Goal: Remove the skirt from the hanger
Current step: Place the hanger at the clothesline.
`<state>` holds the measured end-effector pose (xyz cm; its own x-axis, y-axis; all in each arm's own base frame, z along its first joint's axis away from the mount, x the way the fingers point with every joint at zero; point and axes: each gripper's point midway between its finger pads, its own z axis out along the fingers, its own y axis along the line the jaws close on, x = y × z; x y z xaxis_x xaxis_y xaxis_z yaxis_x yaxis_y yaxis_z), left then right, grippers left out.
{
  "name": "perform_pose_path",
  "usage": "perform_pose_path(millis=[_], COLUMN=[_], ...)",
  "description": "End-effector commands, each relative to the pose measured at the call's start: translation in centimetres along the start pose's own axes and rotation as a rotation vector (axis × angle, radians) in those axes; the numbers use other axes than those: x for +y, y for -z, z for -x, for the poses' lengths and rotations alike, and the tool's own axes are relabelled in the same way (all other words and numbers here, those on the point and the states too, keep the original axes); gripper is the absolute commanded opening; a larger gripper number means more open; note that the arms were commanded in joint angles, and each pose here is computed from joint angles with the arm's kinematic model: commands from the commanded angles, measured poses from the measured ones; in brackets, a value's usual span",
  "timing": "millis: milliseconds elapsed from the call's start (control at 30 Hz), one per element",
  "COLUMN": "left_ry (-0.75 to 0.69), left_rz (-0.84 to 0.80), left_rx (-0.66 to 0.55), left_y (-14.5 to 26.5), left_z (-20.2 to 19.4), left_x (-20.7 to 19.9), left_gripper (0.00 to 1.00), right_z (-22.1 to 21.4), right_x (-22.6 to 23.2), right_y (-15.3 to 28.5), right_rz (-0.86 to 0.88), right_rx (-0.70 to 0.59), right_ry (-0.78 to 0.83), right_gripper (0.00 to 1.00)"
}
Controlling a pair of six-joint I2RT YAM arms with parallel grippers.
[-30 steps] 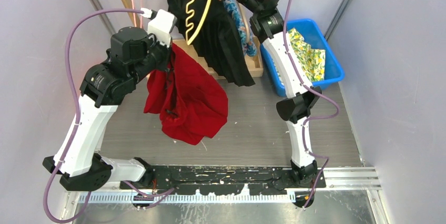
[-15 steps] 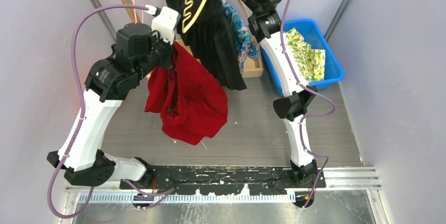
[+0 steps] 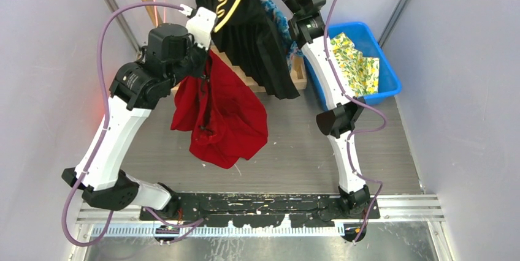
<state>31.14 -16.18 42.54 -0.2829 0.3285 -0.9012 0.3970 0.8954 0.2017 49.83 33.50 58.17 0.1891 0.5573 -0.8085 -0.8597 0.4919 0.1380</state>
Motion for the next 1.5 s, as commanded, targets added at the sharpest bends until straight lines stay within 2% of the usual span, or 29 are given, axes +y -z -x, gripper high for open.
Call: perform_pose_path(millis=[0,333,600,900,1200,1467], left_ry=[0.027,0.026,0.025,0.02,-0.003,-0.01], left_rz=[0.042,0.054,0.04,0.046,0.049,0.053], left_rx=[-0.126,-0.117,-0.11,-0.114,-0.091,-0.091], left_y=[1.1,1.2,0.5,0.6,-0.4,-0.4], left_z=[3.5,3.3,3.1,3.3,2.8,2.8], left_x=[1.2,1.5,1.0,1.2,1.0,1.1], left_gripper=[0.0,0.0,0.0,0.0,0.0,0.0], right_z=[3.6,3.6,5.7,4.7,5.7,4.9], right_x=[0.3,-1.3,1.3,-0.3,1.5,-0.5], right_y=[-0.1,-0.3,-0.2,-0.4,-0.5,-0.6], right_rz=[-0.007,-0.06,0.02,-0.033,0.018,-0.056], right_rx=[-0.102,-0.165,-0.18,-0.197,-0.216,-0.231], right_ry=[0.033,0.061,0.083,0.107,0.141,0.17], right_gripper=[0.01,0.01,0.01,0.01,0.01,0.01])
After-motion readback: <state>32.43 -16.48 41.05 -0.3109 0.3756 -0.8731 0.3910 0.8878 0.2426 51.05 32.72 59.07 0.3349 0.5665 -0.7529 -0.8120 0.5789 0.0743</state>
